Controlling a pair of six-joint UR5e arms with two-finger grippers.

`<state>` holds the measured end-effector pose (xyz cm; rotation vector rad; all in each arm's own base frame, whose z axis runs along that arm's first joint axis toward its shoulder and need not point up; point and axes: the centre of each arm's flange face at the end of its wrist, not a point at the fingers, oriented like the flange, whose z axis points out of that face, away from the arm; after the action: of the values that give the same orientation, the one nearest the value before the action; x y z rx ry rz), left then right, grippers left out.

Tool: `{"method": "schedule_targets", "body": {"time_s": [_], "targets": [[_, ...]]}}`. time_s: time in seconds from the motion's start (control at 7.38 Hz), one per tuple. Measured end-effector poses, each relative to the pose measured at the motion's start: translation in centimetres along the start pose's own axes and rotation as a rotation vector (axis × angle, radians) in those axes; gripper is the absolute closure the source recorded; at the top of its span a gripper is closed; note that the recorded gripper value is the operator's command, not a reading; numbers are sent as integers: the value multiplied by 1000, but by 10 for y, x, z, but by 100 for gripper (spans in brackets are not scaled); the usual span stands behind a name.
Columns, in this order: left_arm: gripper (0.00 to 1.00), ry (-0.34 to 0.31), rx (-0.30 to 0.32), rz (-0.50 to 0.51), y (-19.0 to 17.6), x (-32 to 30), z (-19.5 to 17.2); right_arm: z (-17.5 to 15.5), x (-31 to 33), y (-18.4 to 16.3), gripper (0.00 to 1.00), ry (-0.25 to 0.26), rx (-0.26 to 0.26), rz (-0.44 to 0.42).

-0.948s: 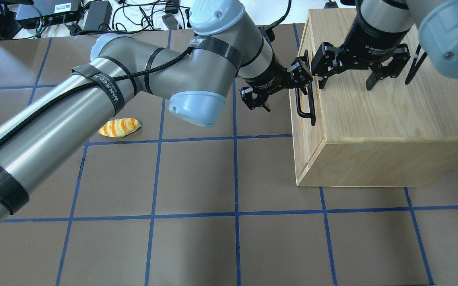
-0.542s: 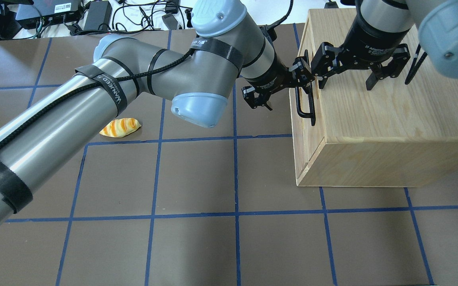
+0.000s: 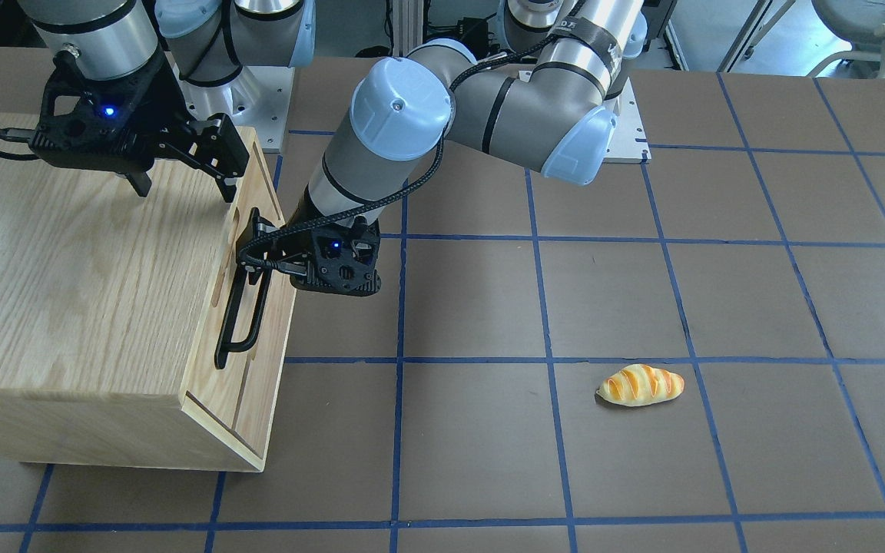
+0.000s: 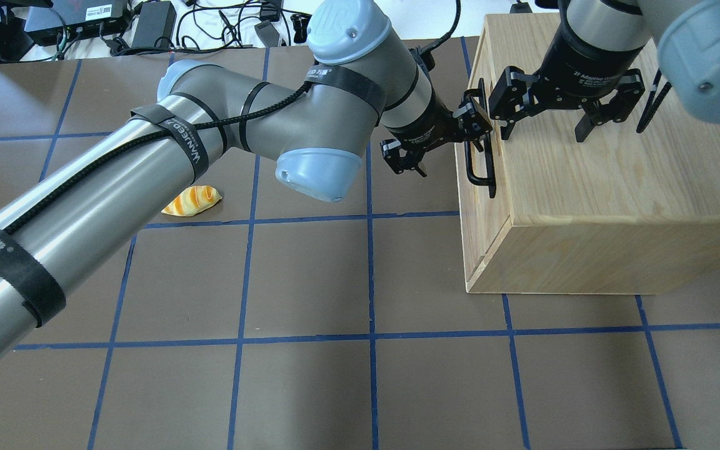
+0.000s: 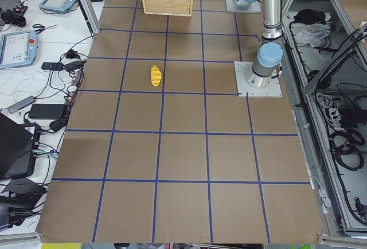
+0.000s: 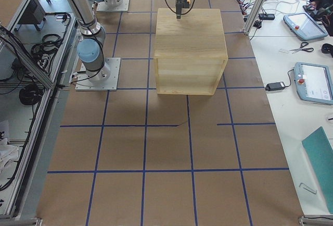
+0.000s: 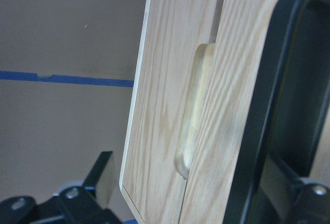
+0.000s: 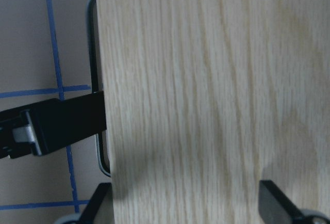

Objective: Open upper drawer

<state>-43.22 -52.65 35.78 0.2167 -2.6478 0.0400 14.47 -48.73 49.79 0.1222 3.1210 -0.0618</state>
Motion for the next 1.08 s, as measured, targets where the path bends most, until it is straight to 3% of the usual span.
{"method": "schedule_targets", "body": {"time_s": [1.08], "targets": [[0, -80, 62, 8, -4, -6, -7, 0, 0, 0, 0, 1, 0, 0]]}}
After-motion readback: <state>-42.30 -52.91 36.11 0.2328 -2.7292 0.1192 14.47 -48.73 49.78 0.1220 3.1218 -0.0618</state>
